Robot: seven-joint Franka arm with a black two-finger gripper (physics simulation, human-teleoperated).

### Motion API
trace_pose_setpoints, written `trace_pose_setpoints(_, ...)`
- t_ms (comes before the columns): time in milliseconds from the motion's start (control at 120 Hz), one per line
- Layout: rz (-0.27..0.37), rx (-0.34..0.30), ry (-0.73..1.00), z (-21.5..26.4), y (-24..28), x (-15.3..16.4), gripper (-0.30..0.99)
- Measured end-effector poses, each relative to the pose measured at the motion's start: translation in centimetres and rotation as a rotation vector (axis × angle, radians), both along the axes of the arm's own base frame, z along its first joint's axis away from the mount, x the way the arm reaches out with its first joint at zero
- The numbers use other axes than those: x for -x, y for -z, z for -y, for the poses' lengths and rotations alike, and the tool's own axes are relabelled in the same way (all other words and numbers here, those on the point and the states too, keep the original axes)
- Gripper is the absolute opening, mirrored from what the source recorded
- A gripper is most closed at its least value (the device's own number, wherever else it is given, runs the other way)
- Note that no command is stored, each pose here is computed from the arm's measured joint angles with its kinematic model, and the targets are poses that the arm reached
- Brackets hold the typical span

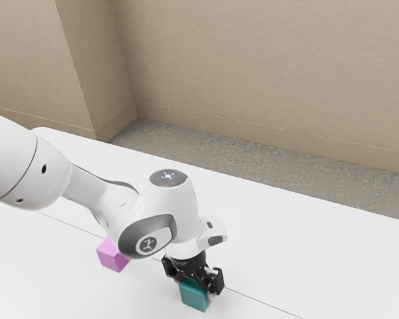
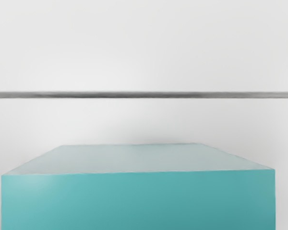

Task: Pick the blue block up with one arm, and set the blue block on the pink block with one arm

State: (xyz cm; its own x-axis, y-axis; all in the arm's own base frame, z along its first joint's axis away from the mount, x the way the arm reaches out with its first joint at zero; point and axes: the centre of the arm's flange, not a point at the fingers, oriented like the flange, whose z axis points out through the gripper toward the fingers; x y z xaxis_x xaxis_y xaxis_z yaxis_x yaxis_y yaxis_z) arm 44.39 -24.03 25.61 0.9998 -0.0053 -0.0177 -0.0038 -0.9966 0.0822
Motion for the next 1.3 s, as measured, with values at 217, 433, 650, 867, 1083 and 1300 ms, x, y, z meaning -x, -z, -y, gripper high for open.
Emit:
trace_pose_setpoints(217,0.002,0.0,-0.007,-0.5,0.0,-0.5,0.54)
trace_pose_setpoints(433,0.006,0.0,-0.008,-0.8,-0.1,-0.8,0.48)
trace_pose_setpoints(650,0.029,-0.006,-0.006,-0.9,-1.3,-0.9,0.38)
trace_pose_setpoints(867,0.133,-0.085,-0.114,-8.8,-9.9,-2.5,0.38)
trace_pose_setpoints(1083,0.026,-0.13,-0.292,-23.2,-9.9,-3.7,0.4)
trace_pose_setpoints(1300,-0.064,-0.143,-0.184,-23.9,-9.3,-2.9,0.39)
